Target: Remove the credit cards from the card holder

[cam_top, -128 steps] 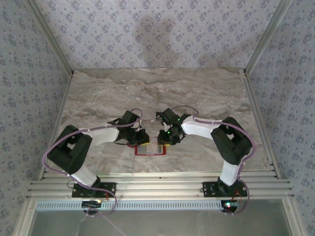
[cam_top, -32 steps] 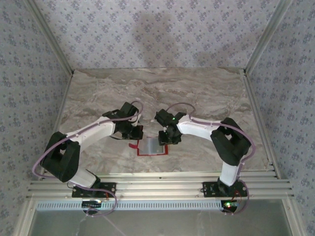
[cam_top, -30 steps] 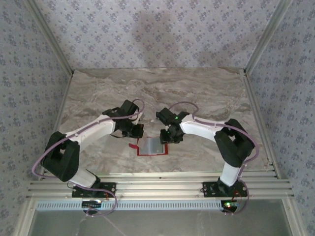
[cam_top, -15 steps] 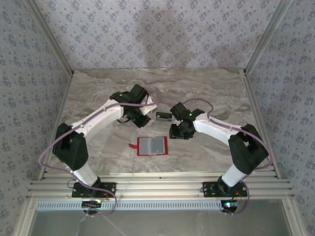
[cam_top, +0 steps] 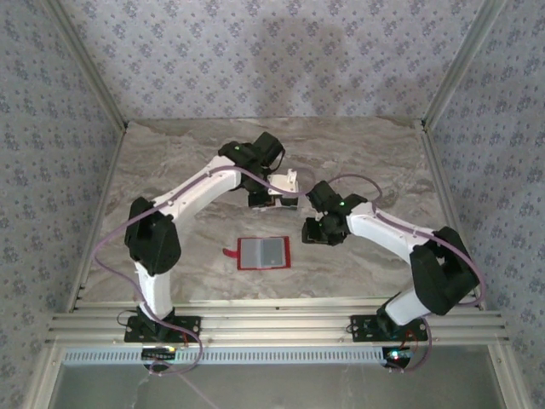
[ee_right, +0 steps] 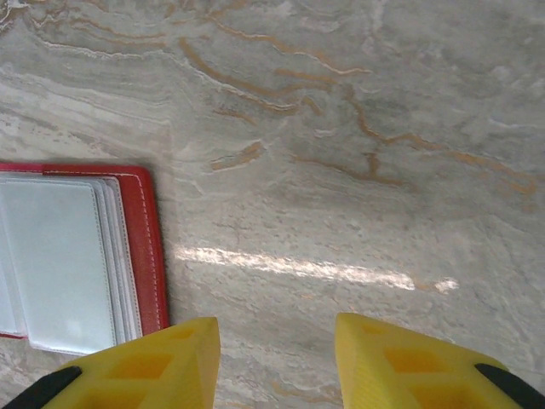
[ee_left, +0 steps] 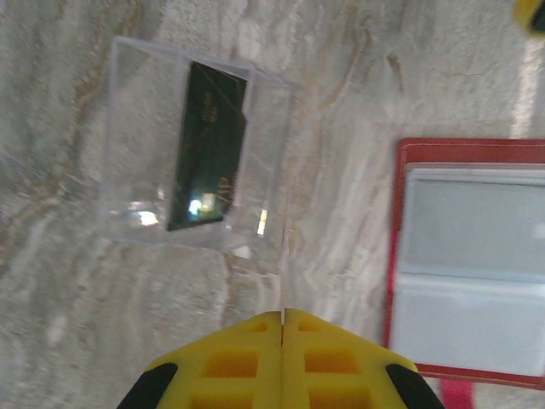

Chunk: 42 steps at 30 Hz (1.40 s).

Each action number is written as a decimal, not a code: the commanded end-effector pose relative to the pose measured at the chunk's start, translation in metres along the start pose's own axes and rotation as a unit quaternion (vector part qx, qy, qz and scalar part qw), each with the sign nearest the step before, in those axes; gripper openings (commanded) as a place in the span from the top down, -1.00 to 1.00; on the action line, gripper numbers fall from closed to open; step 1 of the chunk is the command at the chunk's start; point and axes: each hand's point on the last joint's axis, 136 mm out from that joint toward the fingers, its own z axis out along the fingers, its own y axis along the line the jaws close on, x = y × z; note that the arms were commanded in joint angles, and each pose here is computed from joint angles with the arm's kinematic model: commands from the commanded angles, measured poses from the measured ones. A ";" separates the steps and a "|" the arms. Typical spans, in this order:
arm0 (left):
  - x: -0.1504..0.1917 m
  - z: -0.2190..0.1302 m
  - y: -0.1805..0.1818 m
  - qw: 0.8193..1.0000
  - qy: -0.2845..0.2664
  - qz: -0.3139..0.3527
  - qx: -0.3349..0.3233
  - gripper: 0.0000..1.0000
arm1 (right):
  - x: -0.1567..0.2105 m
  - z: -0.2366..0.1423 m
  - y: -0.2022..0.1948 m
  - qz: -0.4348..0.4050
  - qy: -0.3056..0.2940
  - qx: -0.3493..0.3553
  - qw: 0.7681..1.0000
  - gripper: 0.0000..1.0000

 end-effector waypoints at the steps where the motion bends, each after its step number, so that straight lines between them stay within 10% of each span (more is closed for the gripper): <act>1: -0.004 0.000 0.012 0.997 0.014 0.075 -0.007 1.00 | 0.007 -0.007 -0.015 0.007 -0.001 0.014 1.000 0.17; 42: -0.027 0.069 0.034 0.990 0.032 0.121 0.071 1.00 | 0.012 -0.015 -0.049 0.053 -0.008 0.005 0.999 0.18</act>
